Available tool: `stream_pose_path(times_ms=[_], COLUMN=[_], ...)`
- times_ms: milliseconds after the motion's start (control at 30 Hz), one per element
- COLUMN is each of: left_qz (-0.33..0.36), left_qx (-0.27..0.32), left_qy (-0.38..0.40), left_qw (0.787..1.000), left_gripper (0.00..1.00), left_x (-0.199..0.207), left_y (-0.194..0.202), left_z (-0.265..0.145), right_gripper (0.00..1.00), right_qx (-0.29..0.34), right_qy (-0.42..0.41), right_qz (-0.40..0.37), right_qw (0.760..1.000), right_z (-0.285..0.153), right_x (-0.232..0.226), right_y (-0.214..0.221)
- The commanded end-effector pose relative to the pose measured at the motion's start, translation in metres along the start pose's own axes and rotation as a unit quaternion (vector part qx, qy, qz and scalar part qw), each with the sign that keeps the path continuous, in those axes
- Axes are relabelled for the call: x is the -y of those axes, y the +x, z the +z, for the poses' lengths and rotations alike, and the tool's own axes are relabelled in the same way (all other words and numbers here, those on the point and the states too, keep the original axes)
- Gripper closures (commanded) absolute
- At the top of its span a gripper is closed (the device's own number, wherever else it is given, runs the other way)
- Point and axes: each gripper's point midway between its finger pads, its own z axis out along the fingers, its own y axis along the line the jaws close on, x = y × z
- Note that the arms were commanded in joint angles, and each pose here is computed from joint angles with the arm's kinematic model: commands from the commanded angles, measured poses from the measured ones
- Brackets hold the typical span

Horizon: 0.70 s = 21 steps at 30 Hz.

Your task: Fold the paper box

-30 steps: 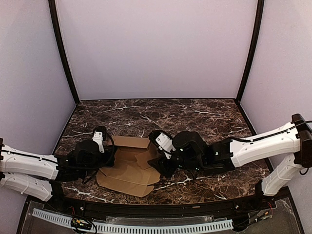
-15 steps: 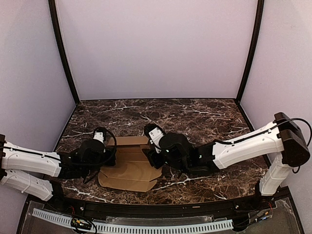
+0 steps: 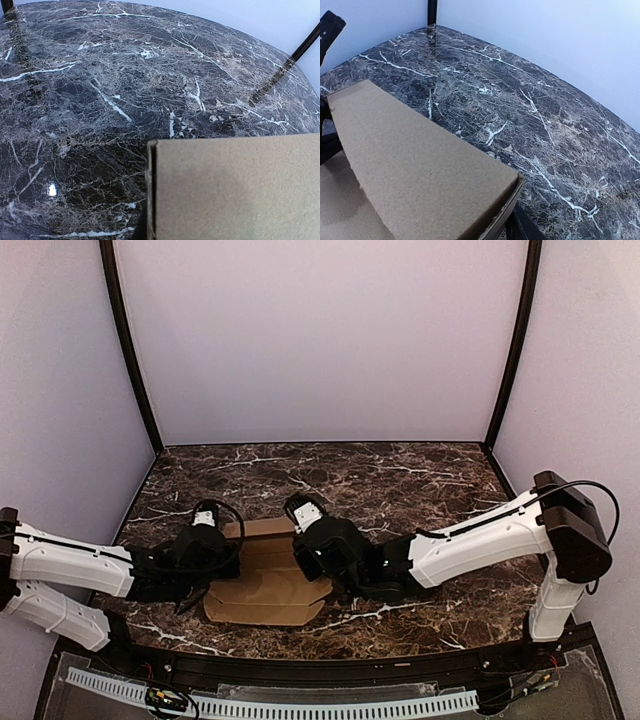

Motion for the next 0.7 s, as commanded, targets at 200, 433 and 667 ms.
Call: stream_pose_path(times_ms=[200,433,667], left_qz=[-0.035,-0.051,-0.057], left_qx=[-0.006,-0.017,-0.024], left_qy=[-0.004,-0.006,0.009], left_qw=[0.999,0.999,0.998], left_gripper=[0.99,0.99,0.91], left_x=[0.009,0.013,0.023], left_y=[-0.004,-0.001,0.0], left_z=[0.0,0.002,0.003], right_gripper=[0.72,1.0,1.0], right_qx=[0.006,0.004,0.006], right_qy=[0.037,0.05,0.061], right_qz=[-0.006,-0.017,-0.016], right_qw=[0.999,0.999,0.998], right_z=[0.012,0.023,0.028], right_x=[-0.006,-0.01,-0.01], right_y=[-0.002,-0.001,0.001])
